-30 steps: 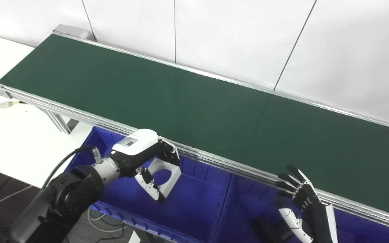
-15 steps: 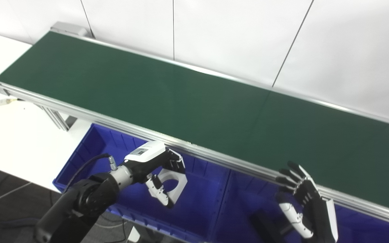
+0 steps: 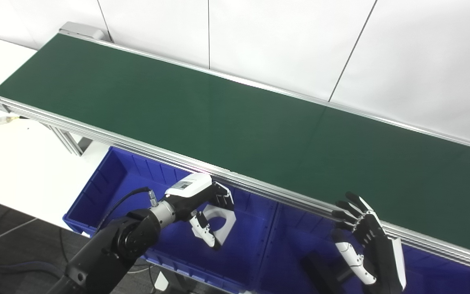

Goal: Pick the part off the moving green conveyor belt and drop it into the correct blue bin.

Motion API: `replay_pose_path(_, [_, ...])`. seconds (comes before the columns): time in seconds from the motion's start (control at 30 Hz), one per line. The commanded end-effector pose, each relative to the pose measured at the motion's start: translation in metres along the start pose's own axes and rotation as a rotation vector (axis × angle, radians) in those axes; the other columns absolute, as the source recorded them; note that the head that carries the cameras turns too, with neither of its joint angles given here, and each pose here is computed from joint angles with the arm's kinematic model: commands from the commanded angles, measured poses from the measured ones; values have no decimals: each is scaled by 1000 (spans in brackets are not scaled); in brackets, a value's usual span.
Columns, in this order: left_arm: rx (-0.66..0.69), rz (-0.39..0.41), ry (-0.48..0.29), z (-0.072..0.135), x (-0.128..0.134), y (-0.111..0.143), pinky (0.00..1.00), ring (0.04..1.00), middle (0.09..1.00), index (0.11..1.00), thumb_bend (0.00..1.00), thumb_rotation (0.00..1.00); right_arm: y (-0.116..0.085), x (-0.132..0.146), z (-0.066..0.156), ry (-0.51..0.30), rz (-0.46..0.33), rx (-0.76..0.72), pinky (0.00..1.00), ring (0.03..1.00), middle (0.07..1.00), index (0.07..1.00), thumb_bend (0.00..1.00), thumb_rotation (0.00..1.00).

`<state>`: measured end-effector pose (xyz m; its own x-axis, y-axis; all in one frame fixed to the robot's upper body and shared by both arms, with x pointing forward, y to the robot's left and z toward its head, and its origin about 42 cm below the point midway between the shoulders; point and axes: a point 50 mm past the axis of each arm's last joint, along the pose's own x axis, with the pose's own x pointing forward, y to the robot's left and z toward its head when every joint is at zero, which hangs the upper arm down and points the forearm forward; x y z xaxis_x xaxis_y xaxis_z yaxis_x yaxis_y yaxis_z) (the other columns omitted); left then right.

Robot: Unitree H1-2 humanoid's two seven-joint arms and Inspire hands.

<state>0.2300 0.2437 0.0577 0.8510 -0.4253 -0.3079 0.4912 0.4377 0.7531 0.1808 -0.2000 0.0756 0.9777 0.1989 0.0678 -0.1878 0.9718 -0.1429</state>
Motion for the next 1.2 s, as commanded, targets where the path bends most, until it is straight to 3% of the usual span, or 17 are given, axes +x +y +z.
replay_pose_path(0.0, [35, 51, -35, 6, 5, 11, 624, 452, 468, 512, 503, 0, 0, 7, 12, -59, -7, 5, 602, 700, 764, 839, 597, 533])
replay_pose_path(0.6, [20, 16, 14, 3, 23, 7, 636, 452, 472, 512, 504, 0, 2, 8, 11, -66, -6, 6, 593, 694, 762, 840, 601, 528])
replay_pose_path(1.07, [-15, 24, -21, 7, 16, 17, 662, 483, 484, 501, 504, 0, -1, 7, 12, -63, -4, 1, 594, 699, 764, 842, 602, 534])
replay_pose_path(1.17, [-52, 15, -17, 7, 14, 19, 680, 627, 504, 493, 521, 0, -2, 7, 12, -63, -4, 6, 600, 701, 767, 841, 597, 518])
